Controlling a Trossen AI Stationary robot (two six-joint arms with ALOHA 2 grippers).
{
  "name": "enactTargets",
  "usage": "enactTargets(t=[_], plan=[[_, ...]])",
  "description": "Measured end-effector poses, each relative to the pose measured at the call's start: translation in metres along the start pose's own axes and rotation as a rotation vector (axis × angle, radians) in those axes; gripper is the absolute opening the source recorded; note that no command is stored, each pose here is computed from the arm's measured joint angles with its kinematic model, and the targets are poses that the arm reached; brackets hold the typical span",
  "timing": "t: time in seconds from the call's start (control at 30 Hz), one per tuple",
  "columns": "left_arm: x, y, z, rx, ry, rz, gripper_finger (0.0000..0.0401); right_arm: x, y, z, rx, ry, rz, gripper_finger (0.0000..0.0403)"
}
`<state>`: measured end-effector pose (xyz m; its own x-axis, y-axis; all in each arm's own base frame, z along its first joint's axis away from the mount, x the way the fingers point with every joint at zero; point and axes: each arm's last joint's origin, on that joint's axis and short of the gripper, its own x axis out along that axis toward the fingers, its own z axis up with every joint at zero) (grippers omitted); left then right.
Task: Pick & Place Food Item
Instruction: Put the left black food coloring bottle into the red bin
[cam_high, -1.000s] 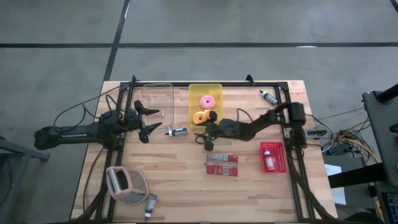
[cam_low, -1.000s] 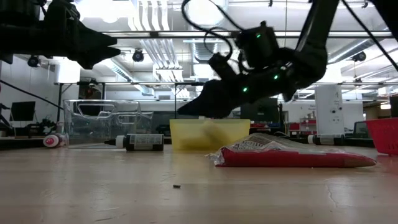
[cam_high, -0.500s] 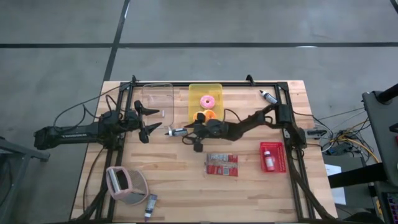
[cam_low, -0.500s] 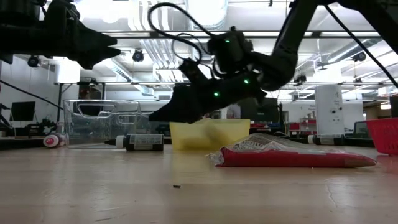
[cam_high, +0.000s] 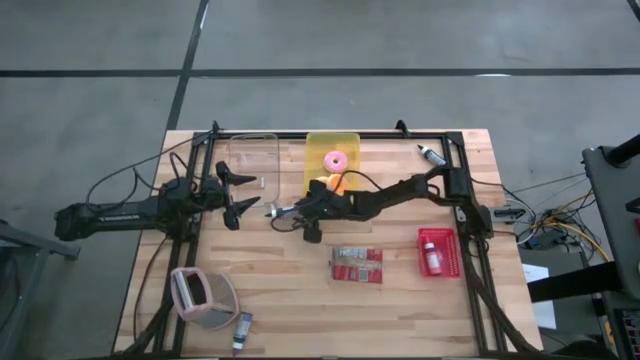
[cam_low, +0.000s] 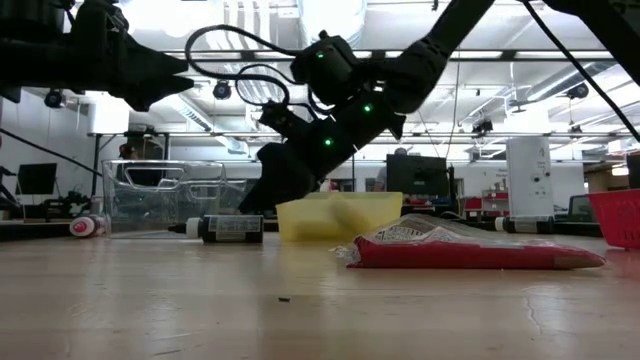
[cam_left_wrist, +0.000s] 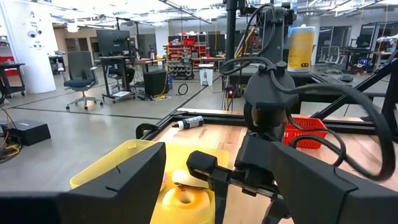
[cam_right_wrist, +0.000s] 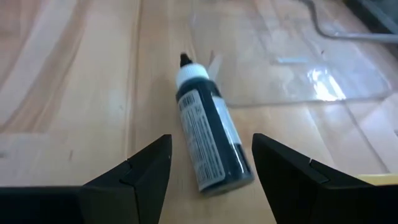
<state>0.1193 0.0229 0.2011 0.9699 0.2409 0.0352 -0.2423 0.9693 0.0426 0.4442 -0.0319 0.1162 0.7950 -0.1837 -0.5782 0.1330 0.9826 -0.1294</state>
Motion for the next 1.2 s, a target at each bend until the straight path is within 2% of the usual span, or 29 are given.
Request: enactTargets(t=[0.27,0.93,1.2], plan=[[0.000,0.000,0.000,0.000,0.000,0.000,0.0289,0.000,-0.001,0.010,-0.016,0.080,0.002,0.0219],[0.000,0.000,0.000,0.000,0.000,0.001,0.0291,0.001,0.000,0.010,-0.063,0.099,0.013,0.0219],[0.000,0.000,0.000,0.000,0.000,0.000,0.0290,-0.001,0.012,0.009,-0.052,0.119,0.030,0.0219]])
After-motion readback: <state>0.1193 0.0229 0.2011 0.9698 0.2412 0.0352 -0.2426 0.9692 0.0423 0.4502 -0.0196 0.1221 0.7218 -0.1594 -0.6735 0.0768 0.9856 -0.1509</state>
